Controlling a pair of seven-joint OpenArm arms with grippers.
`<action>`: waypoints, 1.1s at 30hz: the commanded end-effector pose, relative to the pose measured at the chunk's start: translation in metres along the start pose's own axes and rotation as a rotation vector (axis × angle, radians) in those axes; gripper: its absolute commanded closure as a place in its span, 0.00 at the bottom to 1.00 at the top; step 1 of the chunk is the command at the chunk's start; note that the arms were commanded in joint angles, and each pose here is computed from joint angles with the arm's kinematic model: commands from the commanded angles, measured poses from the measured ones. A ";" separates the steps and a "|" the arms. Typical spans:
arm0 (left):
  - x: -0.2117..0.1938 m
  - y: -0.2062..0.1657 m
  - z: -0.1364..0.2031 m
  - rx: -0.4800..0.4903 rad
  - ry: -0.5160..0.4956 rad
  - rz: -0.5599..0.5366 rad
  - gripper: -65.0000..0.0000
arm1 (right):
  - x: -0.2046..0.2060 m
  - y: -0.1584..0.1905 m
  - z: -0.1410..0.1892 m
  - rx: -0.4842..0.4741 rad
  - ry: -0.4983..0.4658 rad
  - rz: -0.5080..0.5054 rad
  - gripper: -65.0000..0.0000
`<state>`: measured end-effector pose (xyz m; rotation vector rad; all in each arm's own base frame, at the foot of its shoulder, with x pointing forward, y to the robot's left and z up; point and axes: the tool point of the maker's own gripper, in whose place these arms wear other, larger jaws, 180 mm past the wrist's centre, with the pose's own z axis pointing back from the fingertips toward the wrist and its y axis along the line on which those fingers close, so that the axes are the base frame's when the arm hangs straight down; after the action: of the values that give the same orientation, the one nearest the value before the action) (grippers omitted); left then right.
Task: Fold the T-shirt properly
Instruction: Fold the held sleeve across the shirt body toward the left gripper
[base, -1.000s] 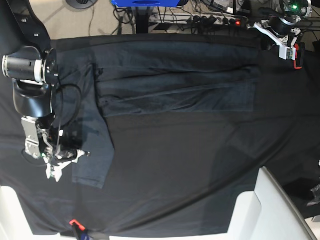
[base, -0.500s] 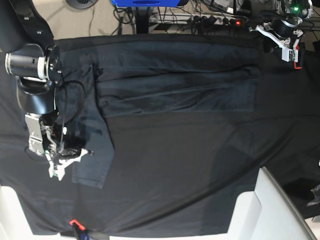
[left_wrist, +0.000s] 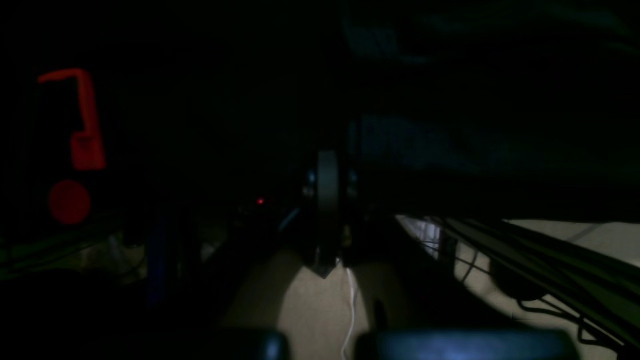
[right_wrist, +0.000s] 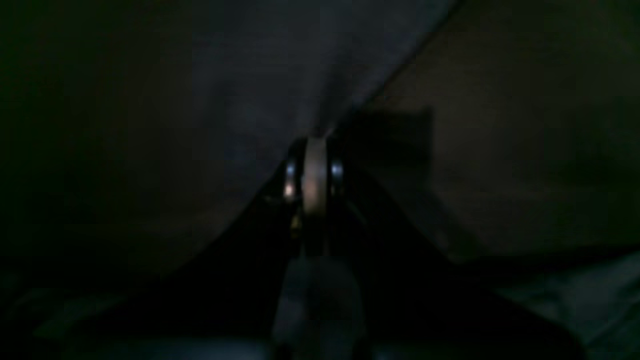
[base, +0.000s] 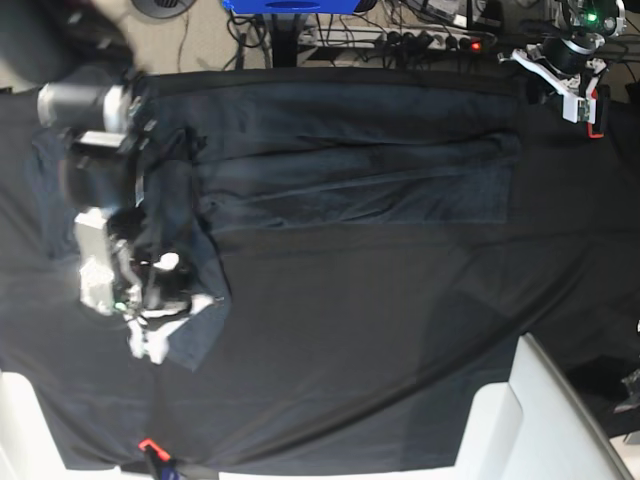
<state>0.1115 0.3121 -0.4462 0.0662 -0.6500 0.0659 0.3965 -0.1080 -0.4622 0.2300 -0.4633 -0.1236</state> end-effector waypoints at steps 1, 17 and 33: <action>0.010 0.011 0.004 0.014 -0.026 -0.021 1.00 | 0.021 0.015 0.012 0.025 -0.067 0.014 1.00; 0.025 0.022 -0.002 0.025 -0.045 -0.046 1.00 | -0.105 0.128 0.076 0.195 -0.024 0.347 1.00; 0.021 0.024 -0.002 0.028 -0.036 -0.041 1.00 | -0.166 0.220 0.102 0.380 0.017 0.592 1.00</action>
<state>0.1239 0.3314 -0.4424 0.0949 -0.6561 0.0440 0.2144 0.1037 -0.4017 0.4201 -0.4881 0.5422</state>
